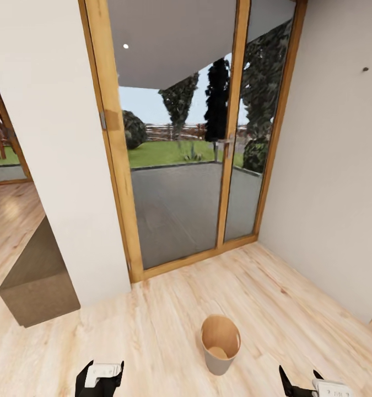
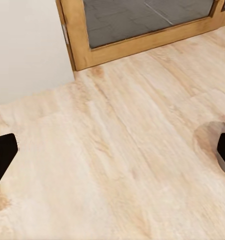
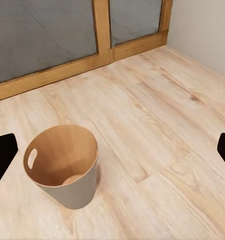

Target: Put the three can of soda from the living room inside the tash can in the kitchen.

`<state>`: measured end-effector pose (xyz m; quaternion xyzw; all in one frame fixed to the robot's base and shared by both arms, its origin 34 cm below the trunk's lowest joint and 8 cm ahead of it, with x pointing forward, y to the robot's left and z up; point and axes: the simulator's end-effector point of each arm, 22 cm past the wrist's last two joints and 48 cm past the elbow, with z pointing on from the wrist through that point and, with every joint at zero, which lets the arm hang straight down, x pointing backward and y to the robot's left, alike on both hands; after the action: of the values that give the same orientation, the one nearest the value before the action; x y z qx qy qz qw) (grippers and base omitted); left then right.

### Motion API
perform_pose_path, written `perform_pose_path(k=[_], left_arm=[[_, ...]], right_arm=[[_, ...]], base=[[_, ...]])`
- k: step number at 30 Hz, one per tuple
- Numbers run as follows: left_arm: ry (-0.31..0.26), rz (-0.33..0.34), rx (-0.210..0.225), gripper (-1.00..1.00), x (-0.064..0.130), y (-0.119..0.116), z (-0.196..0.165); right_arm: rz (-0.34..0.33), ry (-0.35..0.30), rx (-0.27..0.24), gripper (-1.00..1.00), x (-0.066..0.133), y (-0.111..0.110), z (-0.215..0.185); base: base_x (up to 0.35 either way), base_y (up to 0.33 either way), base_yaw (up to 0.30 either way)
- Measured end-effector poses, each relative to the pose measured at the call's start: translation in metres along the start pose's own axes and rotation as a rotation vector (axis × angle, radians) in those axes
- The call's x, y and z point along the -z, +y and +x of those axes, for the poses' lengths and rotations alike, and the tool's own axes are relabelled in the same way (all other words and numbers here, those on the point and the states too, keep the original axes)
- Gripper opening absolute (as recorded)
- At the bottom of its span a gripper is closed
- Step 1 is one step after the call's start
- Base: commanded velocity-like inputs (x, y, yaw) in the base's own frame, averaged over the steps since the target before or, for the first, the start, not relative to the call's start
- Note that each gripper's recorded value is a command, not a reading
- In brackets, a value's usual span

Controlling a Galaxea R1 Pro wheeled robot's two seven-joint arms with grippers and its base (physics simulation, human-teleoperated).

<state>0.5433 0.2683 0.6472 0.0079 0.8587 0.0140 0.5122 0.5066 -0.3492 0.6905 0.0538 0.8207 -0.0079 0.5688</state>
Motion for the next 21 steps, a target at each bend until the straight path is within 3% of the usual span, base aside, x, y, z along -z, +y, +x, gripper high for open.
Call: perform_pose_path(k=[13,21], left_arm=[[0.008,0.0,0.0,1.0,-0.0003,-0.0004,0.0036],[0.013,0.001,0.006,1.0,-0.0003,-0.0007,0.0057]], right_arm=[[-0.006,0.01,0.002,1.0,-0.0001,0.0026,0.0042],[-0.014,0.015,0.005,1.0,-0.0002,0.0052,0.0058]], base=[[0.203,-0.17,0.155],[0.075,-0.082,0.069]])
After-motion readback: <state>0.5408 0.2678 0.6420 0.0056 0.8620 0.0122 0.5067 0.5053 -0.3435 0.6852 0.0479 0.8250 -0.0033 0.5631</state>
